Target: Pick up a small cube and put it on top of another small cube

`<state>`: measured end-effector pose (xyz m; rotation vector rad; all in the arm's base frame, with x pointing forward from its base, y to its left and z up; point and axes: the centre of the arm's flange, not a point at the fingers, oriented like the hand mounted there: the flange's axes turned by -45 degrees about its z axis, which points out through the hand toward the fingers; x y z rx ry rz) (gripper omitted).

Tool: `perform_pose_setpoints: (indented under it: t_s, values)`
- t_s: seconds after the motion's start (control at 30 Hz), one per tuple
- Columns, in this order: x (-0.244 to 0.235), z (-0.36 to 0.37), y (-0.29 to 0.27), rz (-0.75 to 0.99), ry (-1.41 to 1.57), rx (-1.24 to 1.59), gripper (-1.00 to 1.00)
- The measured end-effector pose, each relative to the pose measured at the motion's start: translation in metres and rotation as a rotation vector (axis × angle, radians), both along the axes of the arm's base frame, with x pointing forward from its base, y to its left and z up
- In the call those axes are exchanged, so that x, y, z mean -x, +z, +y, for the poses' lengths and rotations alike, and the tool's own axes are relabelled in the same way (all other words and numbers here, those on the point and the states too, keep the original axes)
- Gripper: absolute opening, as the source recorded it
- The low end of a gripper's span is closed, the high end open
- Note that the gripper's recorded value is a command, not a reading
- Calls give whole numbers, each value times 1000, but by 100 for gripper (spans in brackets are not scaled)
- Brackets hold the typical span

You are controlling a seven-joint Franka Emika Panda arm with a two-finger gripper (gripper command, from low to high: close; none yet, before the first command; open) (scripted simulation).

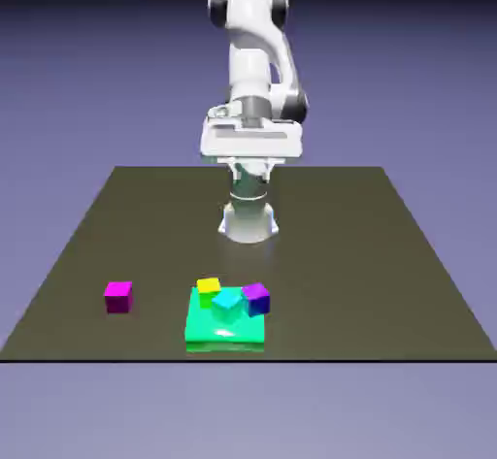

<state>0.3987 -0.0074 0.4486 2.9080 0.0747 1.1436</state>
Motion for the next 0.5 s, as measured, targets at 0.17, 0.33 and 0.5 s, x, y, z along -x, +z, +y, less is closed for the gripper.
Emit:
perform_pose_setpoints:
  t_s: [0.17,0.33,0.5]
  values:
    - [-32,-54,-46,198,-19,8,0]
    - [-49,-112,-99,394,-31,12,0]
    - [-51,-174,-154,587,-37,12,0]
